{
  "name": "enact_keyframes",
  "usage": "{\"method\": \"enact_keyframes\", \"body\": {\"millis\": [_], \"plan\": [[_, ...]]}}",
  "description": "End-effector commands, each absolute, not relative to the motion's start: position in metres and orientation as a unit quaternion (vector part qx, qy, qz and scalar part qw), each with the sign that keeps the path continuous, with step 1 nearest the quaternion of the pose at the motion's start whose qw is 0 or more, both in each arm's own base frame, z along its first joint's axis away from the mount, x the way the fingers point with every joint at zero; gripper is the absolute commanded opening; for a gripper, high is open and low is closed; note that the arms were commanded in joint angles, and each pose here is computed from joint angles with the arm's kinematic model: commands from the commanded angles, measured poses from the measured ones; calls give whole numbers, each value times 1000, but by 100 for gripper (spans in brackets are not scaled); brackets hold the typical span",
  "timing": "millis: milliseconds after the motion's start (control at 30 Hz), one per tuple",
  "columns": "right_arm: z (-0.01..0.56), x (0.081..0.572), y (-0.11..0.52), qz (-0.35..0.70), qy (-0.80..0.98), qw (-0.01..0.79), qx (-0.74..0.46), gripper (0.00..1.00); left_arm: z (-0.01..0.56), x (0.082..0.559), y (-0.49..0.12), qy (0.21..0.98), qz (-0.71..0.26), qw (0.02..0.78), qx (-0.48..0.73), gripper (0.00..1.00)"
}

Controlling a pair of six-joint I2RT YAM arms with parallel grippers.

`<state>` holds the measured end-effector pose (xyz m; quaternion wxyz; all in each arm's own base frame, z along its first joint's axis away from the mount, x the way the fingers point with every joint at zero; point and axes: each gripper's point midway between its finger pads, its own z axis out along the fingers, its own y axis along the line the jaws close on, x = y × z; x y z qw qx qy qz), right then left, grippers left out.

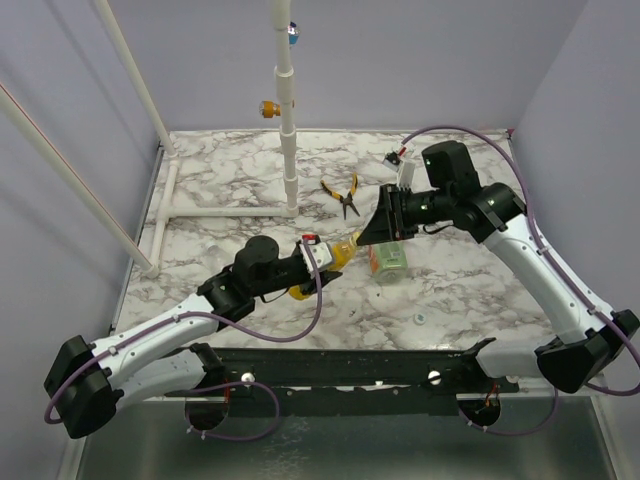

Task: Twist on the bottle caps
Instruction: Screw the bottle cap onto the plastic bottle.

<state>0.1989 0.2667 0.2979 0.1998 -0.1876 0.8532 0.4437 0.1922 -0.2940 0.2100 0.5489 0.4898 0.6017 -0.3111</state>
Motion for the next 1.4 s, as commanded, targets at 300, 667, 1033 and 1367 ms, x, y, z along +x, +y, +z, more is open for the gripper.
{"method": "enact_keyframes", "body": {"millis": [300, 667, 1033, 1367], "plan": [[293, 197, 279, 442, 862, 162, -190, 27, 272, 212, -309, 526, -283, 658, 458, 15], [283, 202, 279, 421, 876, 153, -178, 26, 275, 218, -314, 521, -277, 671, 449, 11], [279, 210, 272, 386, 892, 160, -174, 26, 273, 219, -322, 510, -276, 668, 466, 8], [281, 214, 264, 361, 900, 174, -171, 25, 263, 215, -325, 516, -285, 653, 476, 2]]}}
